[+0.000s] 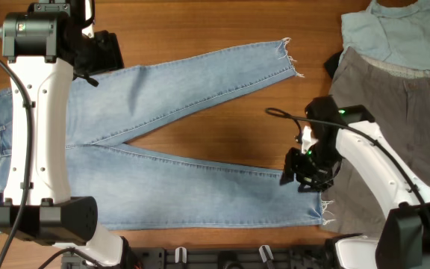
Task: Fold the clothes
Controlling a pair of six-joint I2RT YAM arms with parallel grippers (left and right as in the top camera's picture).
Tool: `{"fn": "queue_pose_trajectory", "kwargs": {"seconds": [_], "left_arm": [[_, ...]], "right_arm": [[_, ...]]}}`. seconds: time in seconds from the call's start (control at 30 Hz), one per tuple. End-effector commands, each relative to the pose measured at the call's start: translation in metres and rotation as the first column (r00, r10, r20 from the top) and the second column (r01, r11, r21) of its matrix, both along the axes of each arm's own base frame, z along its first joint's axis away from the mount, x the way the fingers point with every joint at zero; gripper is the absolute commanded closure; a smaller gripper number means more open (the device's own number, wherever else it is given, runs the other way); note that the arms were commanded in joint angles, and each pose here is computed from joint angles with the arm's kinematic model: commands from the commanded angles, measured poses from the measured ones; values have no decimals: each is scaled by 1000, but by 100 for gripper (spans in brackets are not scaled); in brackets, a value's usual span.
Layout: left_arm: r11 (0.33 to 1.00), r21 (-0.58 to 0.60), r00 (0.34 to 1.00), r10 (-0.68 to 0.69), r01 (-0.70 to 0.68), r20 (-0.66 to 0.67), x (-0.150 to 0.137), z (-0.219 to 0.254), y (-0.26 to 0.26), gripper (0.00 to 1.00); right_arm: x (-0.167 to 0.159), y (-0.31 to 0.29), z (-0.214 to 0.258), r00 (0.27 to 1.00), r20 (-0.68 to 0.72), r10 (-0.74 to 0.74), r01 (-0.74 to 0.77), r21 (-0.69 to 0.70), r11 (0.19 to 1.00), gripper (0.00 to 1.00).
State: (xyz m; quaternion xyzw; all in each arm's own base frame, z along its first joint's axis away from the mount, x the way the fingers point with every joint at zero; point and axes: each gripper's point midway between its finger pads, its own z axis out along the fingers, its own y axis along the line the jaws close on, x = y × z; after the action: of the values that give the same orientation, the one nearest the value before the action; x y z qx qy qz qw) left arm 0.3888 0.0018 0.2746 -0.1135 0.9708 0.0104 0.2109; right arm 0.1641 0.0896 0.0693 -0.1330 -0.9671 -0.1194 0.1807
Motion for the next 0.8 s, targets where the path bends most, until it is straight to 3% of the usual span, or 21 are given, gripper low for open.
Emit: {"fn": "queue_pose_trajectory", "kwargs": {"seconds": [0.0, 0.1, 0.23, 0.33, 0.4, 0.47, 0.6, 0.77], "left_arm": [[1000, -18, 1000, 11, -11, 7, 1, 2, -1, 27], [1000, -18, 1000, 11, -11, 8, 1, 2, -1, 24], [1000, -18, 1000, 12, -12, 9, 1, 2, -1, 23], [1000, -18, 1000, 11, -11, 17, 3, 3, -1, 21], [1000, -26, 1000, 4, -3, 22, 4, 4, -3, 21], [991, -92, 995, -96, 98, 27, 5, 4, -21, 25], [909, -265, 946, -319, 321, 51, -6, 7, -70, 30], [875, -274, 911, -411, 399, 15, -19, -2, -98, 26]], "right_arm": [[2, -33, -8, 987, 5, -161, 157, -256, 954, 25], [10, -47, -10, 970, 33, -239, 238, -286, 928, 26], [6, -51, -9, 978, 17, -208, 205, -277, 939, 25], [16, -37, -10, 983, 40, -178, 182, -177, 967, 31], [32, -14, -8, 991, 112, -79, 80, -5, 997, 32], [45, 2, -6, 982, 186, -19, 0, 101, 995, 36], [50, 1, -7, 979, 199, -39, 21, 92, 996, 44], [62, 1, -6, 968, 247, -47, 26, 91, 996, 43]]}}
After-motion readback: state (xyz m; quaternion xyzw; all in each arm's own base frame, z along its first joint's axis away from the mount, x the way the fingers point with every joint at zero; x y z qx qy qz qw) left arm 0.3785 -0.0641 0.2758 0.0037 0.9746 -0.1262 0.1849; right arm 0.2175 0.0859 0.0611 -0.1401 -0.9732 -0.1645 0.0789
